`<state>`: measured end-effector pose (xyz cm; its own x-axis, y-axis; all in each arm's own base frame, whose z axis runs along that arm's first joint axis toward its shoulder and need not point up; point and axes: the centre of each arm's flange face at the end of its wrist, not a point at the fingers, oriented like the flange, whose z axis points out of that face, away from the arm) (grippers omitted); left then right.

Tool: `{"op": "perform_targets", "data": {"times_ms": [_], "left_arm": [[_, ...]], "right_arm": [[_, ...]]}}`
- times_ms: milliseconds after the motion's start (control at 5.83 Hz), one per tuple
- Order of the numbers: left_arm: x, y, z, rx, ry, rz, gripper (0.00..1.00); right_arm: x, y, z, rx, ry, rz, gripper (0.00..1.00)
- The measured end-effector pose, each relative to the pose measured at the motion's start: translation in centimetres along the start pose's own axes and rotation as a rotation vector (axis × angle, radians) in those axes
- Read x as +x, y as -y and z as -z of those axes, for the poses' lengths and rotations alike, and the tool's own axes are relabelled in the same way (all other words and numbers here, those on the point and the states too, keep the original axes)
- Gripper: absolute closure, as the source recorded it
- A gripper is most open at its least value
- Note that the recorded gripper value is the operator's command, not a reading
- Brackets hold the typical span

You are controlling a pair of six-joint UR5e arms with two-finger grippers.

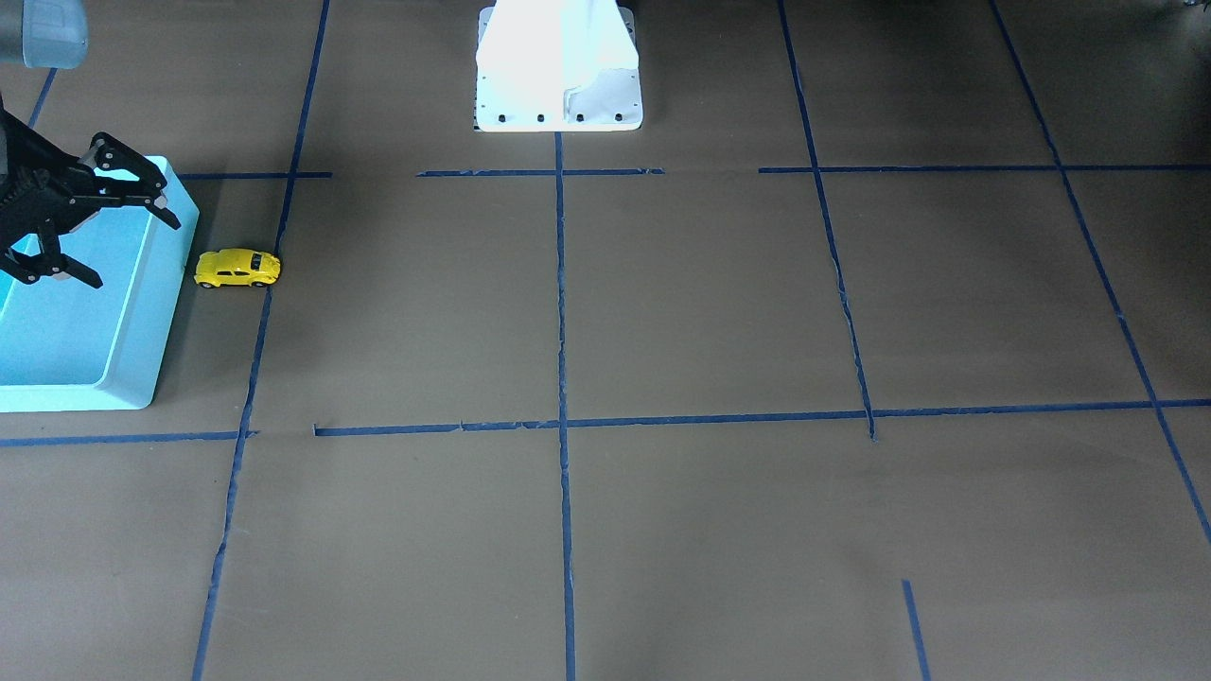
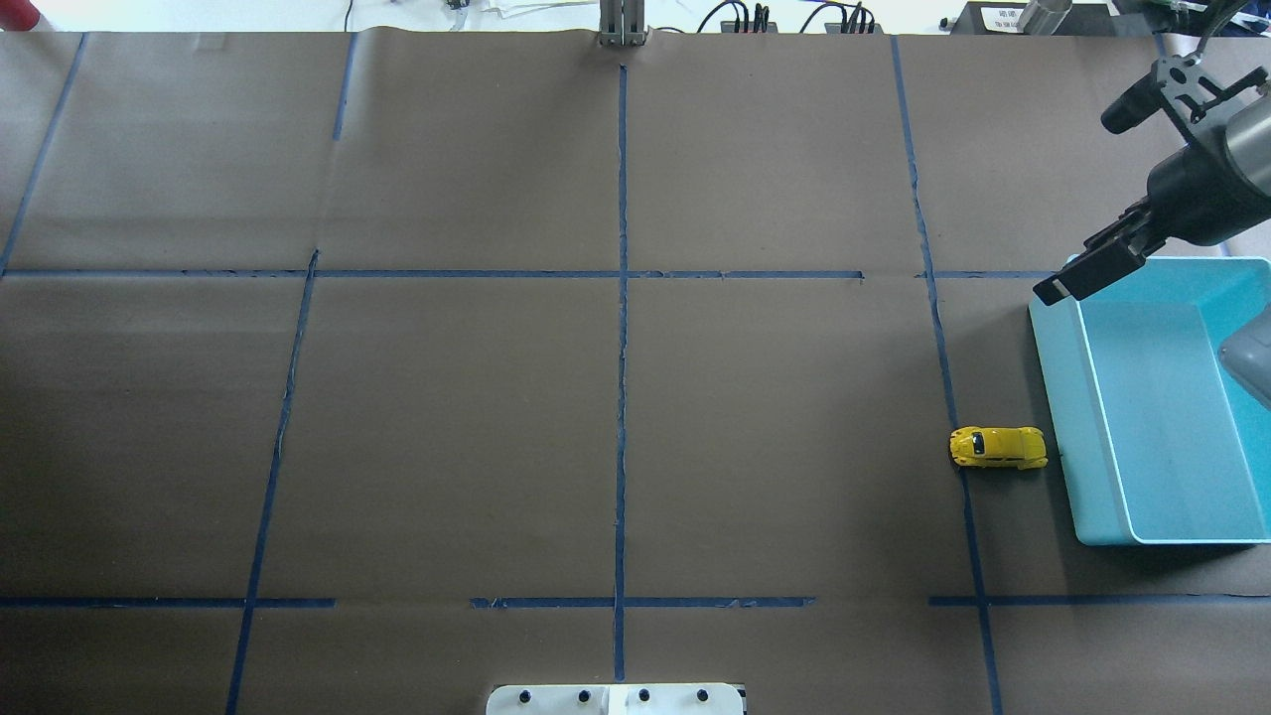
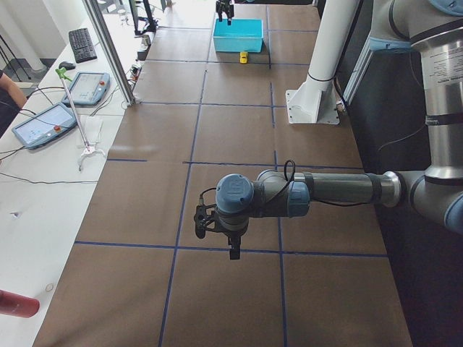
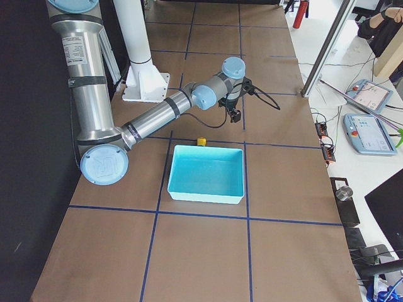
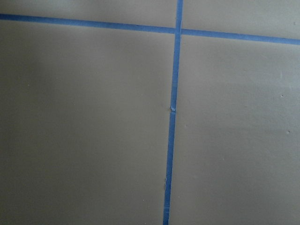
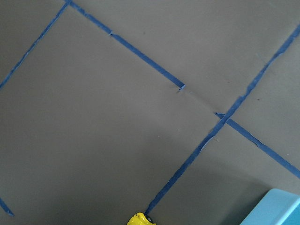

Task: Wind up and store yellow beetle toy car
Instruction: 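Move the right gripper down to the car beside the bin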

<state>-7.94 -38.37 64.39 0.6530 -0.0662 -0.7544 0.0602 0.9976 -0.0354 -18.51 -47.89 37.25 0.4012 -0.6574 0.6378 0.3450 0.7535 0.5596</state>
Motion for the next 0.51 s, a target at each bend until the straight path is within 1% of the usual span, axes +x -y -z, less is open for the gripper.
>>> {"op": "perform_targets", "data": {"times_ms": [172, 343, 515], "left_arm": [[0.0, 0.0, 0.0, 0.002, 0.000, -0.003, 0.00], [0.0, 0.0, 0.0, 0.000, -0.002, -0.001, 0.00], [-0.1, 0.0, -0.1, -0.002, -0.003, 0.001, 0.00]], "right_arm": [[-0.9, -0.2, -1.8, -0.022, 0.007, 0.141, 0.00], [-2.7, -0.2, -3.9, -0.052, -0.010, 0.297, 0.00], [-5.4, -0.4, -6.4, -0.087, -0.052, 0.435, 0.00]]}}
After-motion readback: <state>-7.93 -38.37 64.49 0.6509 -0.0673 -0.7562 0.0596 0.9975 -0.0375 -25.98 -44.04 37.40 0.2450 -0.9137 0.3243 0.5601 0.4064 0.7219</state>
